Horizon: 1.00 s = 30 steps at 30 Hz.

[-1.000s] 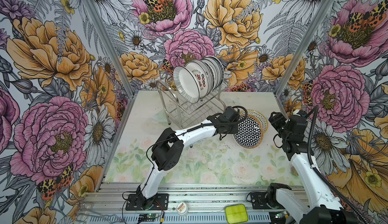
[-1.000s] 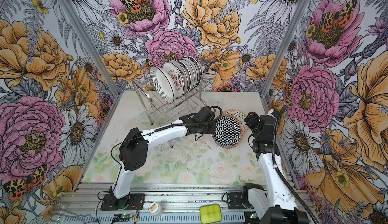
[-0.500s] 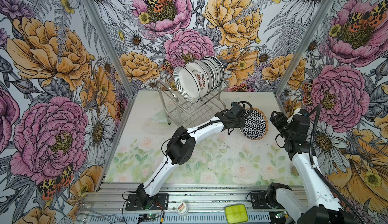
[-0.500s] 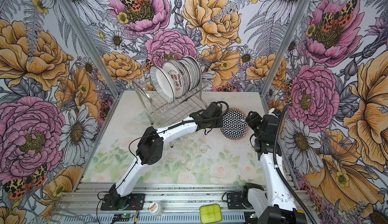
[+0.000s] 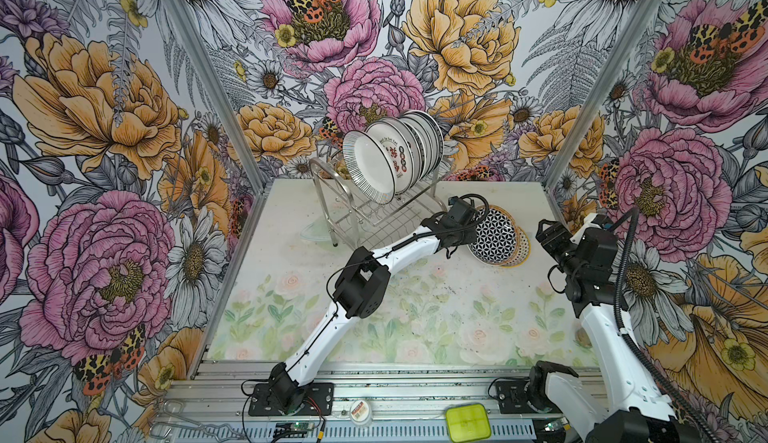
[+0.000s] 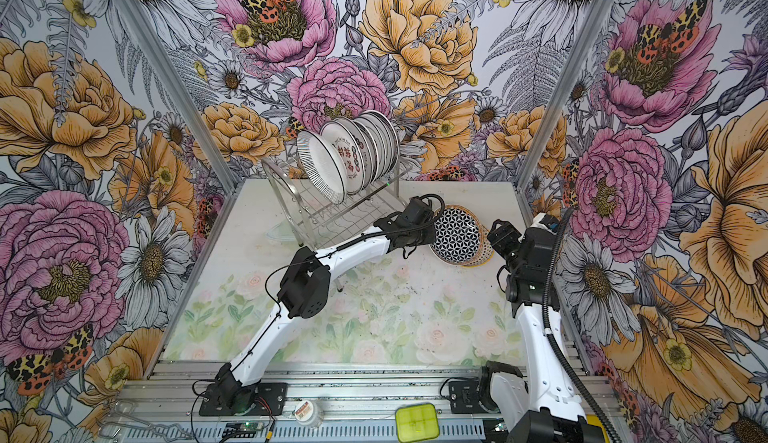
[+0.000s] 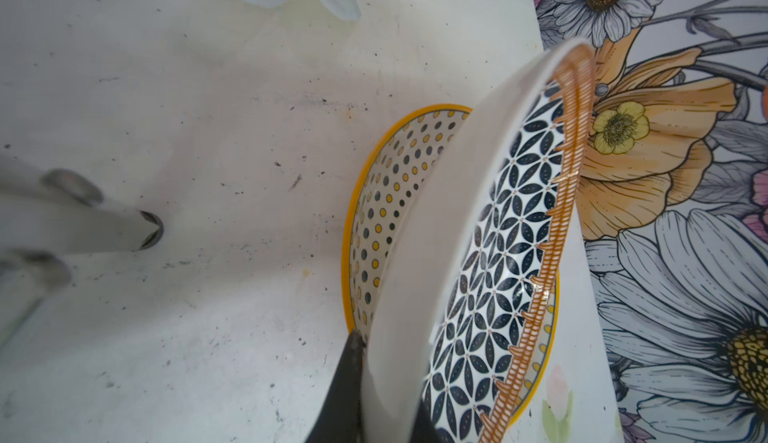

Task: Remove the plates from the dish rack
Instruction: 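Lower the patterned plate onto the polka-dot plate with the left gripper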

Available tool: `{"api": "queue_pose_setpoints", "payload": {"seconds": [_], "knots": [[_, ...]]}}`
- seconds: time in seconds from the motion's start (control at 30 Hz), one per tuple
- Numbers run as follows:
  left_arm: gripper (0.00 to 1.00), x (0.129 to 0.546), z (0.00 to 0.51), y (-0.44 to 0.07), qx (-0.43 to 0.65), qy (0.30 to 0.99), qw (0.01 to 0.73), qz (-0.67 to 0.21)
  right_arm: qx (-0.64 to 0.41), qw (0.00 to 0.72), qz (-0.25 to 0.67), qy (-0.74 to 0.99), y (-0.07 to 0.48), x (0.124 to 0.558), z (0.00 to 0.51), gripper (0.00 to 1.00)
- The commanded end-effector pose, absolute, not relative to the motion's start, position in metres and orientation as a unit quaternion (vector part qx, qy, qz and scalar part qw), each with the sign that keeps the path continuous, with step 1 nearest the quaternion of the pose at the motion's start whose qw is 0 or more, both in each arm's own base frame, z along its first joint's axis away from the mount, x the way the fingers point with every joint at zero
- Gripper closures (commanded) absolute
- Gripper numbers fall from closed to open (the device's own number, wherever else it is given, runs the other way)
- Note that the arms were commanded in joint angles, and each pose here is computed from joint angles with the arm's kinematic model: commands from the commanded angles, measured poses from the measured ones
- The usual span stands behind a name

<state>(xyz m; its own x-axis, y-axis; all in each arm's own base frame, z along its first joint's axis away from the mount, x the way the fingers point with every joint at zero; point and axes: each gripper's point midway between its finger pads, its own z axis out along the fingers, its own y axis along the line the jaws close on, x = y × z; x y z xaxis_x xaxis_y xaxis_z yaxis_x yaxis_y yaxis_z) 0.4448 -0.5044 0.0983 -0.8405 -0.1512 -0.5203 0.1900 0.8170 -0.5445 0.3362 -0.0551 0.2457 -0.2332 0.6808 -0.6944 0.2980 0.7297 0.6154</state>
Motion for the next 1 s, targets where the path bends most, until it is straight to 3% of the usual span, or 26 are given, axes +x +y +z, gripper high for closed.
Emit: {"api": "queue_pose_setpoints", "payload": {"seconds": [0.0, 0.97], "knots": [[1.0, 0.457, 0.151, -0.528, 0.004, 0.87, 0.318, -0.378, 0.304, 0.544, 0.183, 0.76, -0.056, 0.339, 0.26, 0.24], [0.9, 0.459, 0.11, -0.52, -0.027, 0.891, 0.269, -0.364, 0.305, 0.528, 0.192, 0.769, -0.052, 0.341, 0.247, 0.24]]}}
